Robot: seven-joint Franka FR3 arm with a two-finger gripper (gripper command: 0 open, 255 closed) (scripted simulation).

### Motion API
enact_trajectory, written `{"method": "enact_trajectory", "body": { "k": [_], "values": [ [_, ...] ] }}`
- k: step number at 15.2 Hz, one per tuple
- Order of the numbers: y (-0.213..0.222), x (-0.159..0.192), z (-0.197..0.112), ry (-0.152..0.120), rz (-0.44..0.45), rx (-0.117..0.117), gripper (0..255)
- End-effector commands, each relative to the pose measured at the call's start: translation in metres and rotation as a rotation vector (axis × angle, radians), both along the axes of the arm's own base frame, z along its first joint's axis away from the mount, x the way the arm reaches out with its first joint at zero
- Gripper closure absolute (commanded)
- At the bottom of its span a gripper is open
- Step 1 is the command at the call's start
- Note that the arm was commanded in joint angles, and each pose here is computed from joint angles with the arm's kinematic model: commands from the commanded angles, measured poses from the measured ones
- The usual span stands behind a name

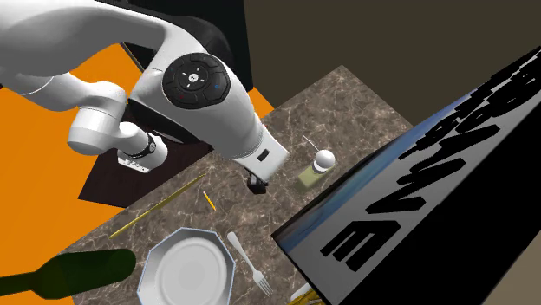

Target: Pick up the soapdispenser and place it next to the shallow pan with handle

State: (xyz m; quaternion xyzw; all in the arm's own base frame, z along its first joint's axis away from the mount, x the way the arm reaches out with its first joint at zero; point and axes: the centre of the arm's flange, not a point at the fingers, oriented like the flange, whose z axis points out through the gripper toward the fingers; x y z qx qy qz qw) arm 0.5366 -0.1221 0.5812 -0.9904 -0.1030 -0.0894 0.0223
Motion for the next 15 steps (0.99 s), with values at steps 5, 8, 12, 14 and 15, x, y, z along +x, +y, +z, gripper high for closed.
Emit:
{"method": "enact_trajectory", "body": {
  "k": [5,8,12,14,15],
  "values": [
    [-0.011,0.078,-0.033,0.021,0.076,0.041,0],
    [-0.016,0.110,-0.046,0.030,0.106,0.058,0],
    [-0.013,0.113,-0.067,0.030,0.106,0.058,0],
    [-0.011,0.115,-0.077,0.030,0.106,0.058,0],
    [-0.011,0.115,-0.082,0.030,0.106,0.058,0]
  ]
}}
